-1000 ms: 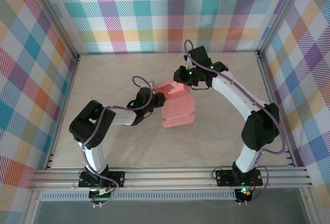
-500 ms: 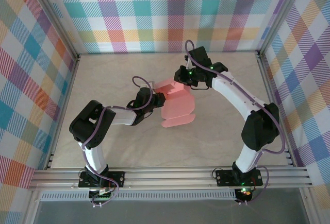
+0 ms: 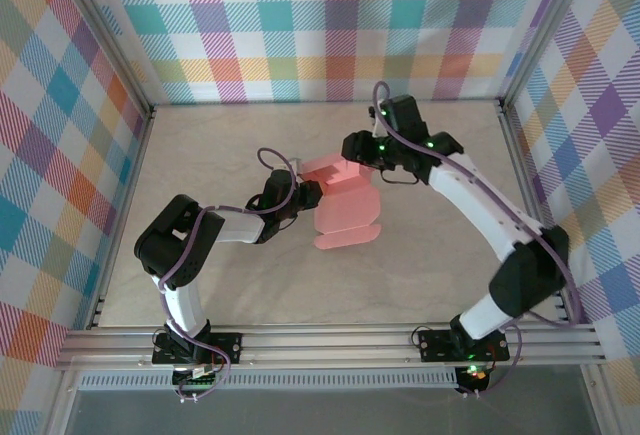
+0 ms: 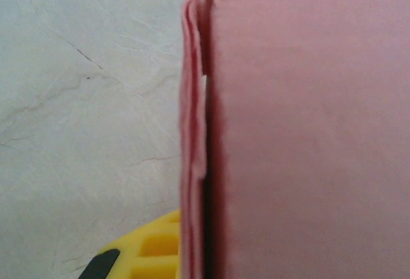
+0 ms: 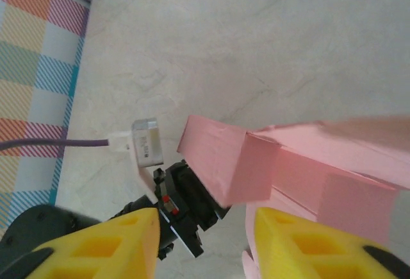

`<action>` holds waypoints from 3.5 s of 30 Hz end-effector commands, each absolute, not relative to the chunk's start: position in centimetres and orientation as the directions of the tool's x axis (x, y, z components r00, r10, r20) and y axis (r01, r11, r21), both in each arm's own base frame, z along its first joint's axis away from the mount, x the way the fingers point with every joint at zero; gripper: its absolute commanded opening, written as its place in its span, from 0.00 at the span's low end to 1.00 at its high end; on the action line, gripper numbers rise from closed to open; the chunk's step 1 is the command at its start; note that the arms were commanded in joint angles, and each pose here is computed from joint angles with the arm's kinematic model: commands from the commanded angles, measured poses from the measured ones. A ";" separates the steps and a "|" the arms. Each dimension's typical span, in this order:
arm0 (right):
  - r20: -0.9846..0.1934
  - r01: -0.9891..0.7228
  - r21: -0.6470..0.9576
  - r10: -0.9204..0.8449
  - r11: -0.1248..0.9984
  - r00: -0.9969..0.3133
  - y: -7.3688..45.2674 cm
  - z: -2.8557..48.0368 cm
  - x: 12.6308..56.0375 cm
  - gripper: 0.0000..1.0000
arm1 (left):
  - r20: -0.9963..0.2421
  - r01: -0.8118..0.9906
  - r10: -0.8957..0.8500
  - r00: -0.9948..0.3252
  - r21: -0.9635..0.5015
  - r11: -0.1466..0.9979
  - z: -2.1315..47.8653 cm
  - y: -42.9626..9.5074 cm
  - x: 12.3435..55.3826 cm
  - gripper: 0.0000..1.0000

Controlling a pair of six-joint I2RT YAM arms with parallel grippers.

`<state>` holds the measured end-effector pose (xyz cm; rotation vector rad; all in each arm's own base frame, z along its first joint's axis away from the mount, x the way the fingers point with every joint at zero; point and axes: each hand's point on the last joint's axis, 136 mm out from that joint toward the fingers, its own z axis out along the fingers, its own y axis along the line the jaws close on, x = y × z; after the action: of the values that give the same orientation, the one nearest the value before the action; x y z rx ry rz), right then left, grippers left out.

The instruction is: Fold the paper box

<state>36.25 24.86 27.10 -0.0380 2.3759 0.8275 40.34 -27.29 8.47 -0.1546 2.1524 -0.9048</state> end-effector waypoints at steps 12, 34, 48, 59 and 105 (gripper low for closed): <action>-0.597 -0.268 0.629 0.233 0.730 -0.768 13.8 28.4 39.0 0.51 | -0.642 0.354 -0.253 -0.723 -0.660 0.663 11.6 -28.5 39.8 0.00; -0.832 -0.376 0.225 -0.024 0.899 -0.555 13.8 29.3 35.6 0.67 | -0.554 0.184 -0.322 -0.767 -0.672 0.717 9.9 -27.2 41.2 0.00; -0.740 -0.550 -0.300 -0.554 0.779 -0.381 23.6 22.3 37.7 0.80 | -0.485 0.060 -0.339 -0.806 -0.636 0.769 9.8 -25.9 40.7 0.00; -0.713 -0.436 -0.394 -0.568 0.809 -0.410 24.8 20.8 41.9 0.69 | -0.469 0.050 -0.340 -0.815 -0.642 0.765 9.2 -26.0 40.5 0.00; -0.708 -0.220 0.476 0.222 0.851 -0.670 12.6 26.4 41.2 0.79 | -0.517 0.225 -0.230 -0.825 -0.672 0.705 11.0 -28.2 39.6 0.00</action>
<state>41.61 12.28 24.91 -0.1197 2.1985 0.4395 39.36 -27.31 8.12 -0.1146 2.4092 -0.9442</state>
